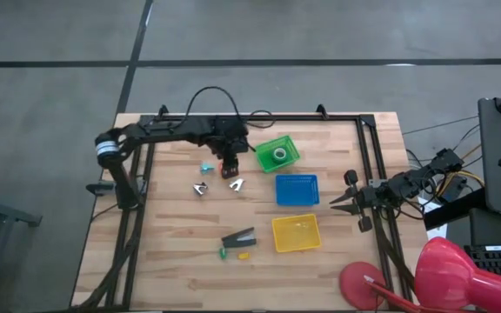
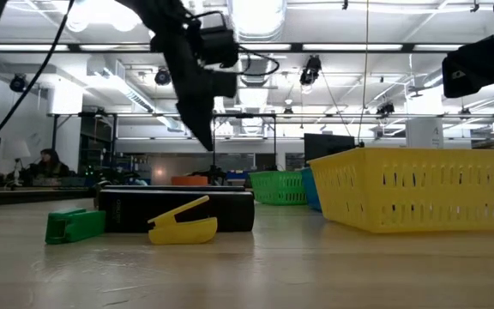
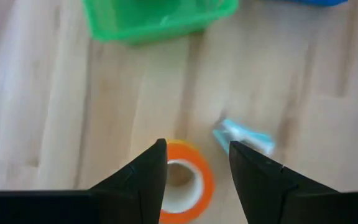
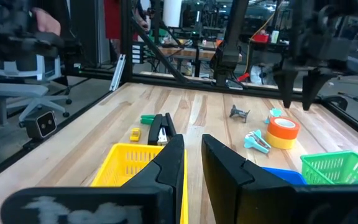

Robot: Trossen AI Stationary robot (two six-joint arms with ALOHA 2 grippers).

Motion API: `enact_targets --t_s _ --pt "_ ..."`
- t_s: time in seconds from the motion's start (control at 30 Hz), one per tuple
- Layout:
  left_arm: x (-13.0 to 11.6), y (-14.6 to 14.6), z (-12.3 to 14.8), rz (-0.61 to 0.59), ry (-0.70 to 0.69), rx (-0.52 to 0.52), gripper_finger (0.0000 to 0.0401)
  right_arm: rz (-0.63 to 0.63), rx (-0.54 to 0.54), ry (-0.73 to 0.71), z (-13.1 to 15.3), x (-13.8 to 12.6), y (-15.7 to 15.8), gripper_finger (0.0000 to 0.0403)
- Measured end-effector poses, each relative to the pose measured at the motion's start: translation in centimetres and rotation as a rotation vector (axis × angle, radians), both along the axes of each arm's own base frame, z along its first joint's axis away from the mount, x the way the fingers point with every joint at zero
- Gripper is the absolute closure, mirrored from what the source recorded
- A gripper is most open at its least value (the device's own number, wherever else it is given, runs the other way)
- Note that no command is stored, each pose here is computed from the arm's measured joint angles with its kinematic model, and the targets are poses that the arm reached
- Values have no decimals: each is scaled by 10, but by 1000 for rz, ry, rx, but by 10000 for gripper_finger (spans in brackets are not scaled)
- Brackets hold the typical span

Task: Pick and place Stapler, Stapler remover, tape
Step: Put the orange tape into the green bin

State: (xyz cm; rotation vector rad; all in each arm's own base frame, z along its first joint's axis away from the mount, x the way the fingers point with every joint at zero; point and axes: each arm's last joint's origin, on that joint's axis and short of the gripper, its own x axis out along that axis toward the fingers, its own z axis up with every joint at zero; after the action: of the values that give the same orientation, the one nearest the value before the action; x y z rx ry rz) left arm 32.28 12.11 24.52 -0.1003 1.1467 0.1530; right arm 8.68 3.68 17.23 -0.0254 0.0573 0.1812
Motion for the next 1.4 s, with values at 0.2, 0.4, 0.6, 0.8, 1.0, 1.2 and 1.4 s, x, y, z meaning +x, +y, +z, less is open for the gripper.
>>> enact_targets --t_s 0.2,0.4,0.6,0.8,1.0,1.2,1.4 --pt "-14 -5 -25 7 43 1 226 0 0 -1 0 0 0 351" --pt "-19 -7 -37 7 66 -8 226 0 -1 0 0 0 0 351" --pt "-20 -7 -44 13 59 -8 227 0 -2 0 0 0 0 351" --pt "-20 -8 -44 20 50 -23 226 0 -1 0 0 0 0 351" --pt "-19 -8 -44 22 47 -27 227 0 0 0 0 0 0 351" --pt "-19 -9 -44 23 47 -33 227 0 -2 0 0 0 0 351" --pt "-18 -12 -44 18 46 -41 227 0 -1 0 0 0 0 351"
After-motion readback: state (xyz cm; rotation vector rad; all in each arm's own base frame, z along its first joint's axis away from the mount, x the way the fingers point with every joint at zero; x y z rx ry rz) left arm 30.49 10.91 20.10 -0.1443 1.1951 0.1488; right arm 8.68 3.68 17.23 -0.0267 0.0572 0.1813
